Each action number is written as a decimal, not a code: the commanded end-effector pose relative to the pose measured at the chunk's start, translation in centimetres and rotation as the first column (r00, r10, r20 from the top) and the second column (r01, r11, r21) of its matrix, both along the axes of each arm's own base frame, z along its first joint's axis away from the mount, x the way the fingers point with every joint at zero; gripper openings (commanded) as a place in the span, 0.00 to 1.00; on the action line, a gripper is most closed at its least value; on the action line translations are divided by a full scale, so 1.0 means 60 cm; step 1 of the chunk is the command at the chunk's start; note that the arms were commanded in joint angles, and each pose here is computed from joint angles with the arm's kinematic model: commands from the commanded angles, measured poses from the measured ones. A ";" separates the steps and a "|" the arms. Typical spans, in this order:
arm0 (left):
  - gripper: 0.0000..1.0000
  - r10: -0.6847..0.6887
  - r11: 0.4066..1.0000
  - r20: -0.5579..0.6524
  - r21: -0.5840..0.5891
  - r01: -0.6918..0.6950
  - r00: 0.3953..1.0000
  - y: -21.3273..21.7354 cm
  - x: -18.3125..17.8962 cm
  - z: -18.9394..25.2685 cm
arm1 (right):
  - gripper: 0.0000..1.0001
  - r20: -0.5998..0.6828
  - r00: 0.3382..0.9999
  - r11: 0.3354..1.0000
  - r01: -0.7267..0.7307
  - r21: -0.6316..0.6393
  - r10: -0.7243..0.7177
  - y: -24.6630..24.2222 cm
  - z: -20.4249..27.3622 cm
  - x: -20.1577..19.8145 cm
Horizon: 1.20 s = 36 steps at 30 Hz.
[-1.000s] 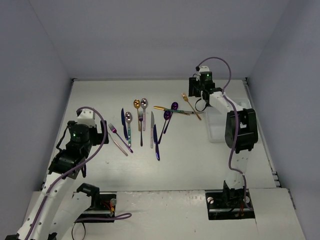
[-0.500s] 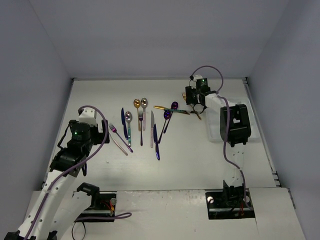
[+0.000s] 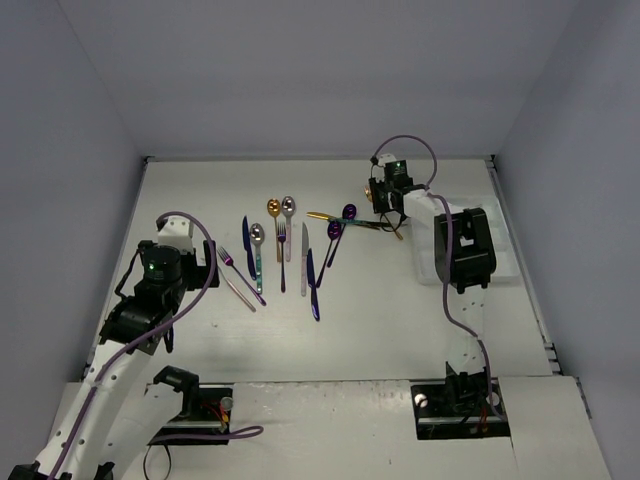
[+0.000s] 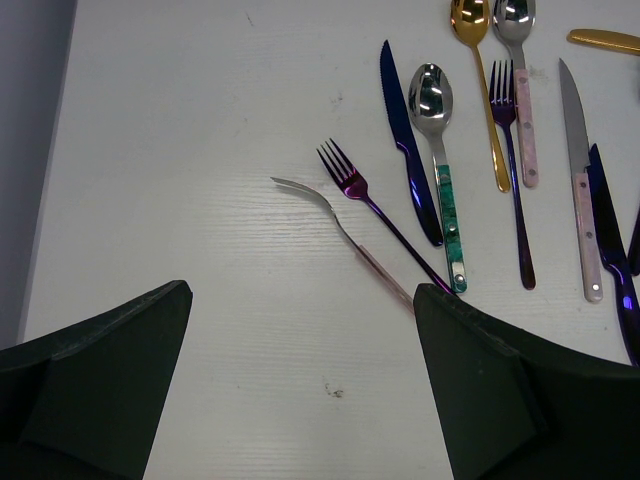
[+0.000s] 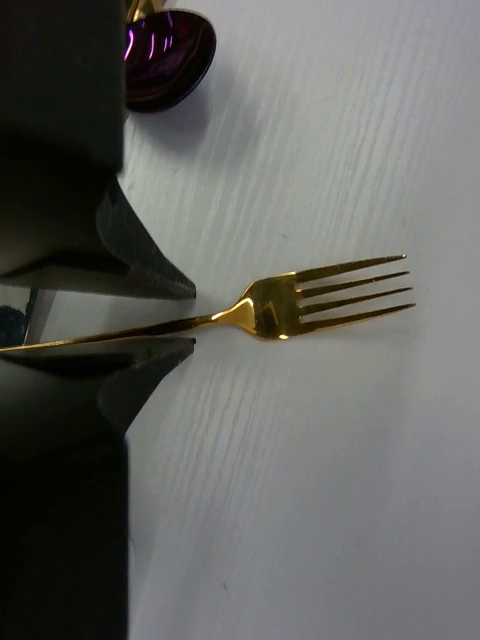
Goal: Sort the eating utensils into containers
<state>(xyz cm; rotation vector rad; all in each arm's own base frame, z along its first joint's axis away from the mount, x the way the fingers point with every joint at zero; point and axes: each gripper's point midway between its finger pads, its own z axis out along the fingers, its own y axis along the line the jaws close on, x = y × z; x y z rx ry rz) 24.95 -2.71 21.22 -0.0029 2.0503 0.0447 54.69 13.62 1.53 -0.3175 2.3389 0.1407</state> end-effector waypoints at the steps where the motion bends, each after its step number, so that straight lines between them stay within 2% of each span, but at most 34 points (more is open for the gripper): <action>1: 0.92 -0.009 1.000 0.067 -0.015 0.010 0.998 -0.006 0.016 0.030 | 0.07 0.013 0.999 0.999 -0.030 -0.013 0.030 0.017 0.010 0.010; 2: 0.92 -0.009 1.000 0.068 -0.016 0.010 0.998 -0.006 0.015 0.030 | 0.02 0.011 0.999 0.999 -0.037 -0.001 0.037 0.021 0.011 0.009; 4: 0.92 -0.008 1.000 0.067 -0.015 0.009 0.998 -0.005 0.016 0.030 | 0.00 0.024 0.998 0.998 -0.055 0.026 0.054 0.034 0.023 0.017; 8: 0.92 -0.009 1.000 0.068 -0.016 0.010 0.998 -0.006 0.015 0.030 | 0.00 0.078 0.995 0.995 -0.074 0.061 0.069 0.054 0.065 0.039; 12: 0.92 -0.008 1.000 0.070 -0.015 0.009 0.998 -0.005 0.015 0.031 | 0.00 0.173 0.984 0.994 -0.055 0.099 0.037 0.064 0.146 0.069; 16: 0.92 -0.005 1.000 0.073 -0.015 0.006 0.997 -0.004 0.015 0.032 | 0.00 0.271 0.952 0.984 0.103 0.148 -0.140 0.033 0.246 0.085; 20: 0.92 -0.004 1.000 0.077 -0.016 0.005 0.997 -0.003 0.014 0.034 | 0.00 0.318 0.868 0.919 0.318 0.233 -0.381 -0.017 0.310 0.074; 23: 0.92 -0.003 1.000 0.080 -0.016 0.004 0.997 -0.003 0.013 0.035 | 0.00 0.330 0.749 0.814 0.483 0.323 -0.575 -0.070 0.352 0.056; 25: 0.92 -0.002 1.000 0.082 -0.016 0.003 0.997 -0.003 0.013 0.036 | 0.00 0.320 0.640 0.714 0.592 0.373 -0.698 -0.122 0.363 0.032; 28: 0.92 0.000 1.000 0.082 -0.017 0.002 0.997 -0.002 0.012 0.036 | 0.00 0.210 0.476 0.510 0.685 0.521 -0.854 -0.184 0.355 0.006; 33: 0.92 0.006 1.000 0.087 -0.017 -0.004 0.996 0.000 0.012 0.038 | 0.00 0.054 0.257 0.232 0.740 0.631 -0.965 -0.279 0.316 -0.038; 36: 0.92 0.009 1.000 0.086 -0.016 -0.007 0.996 0.001 0.012 0.038 | 0.00 0.021 0.165 0.139 0.751 0.646 -0.986 -0.309 0.296 -0.050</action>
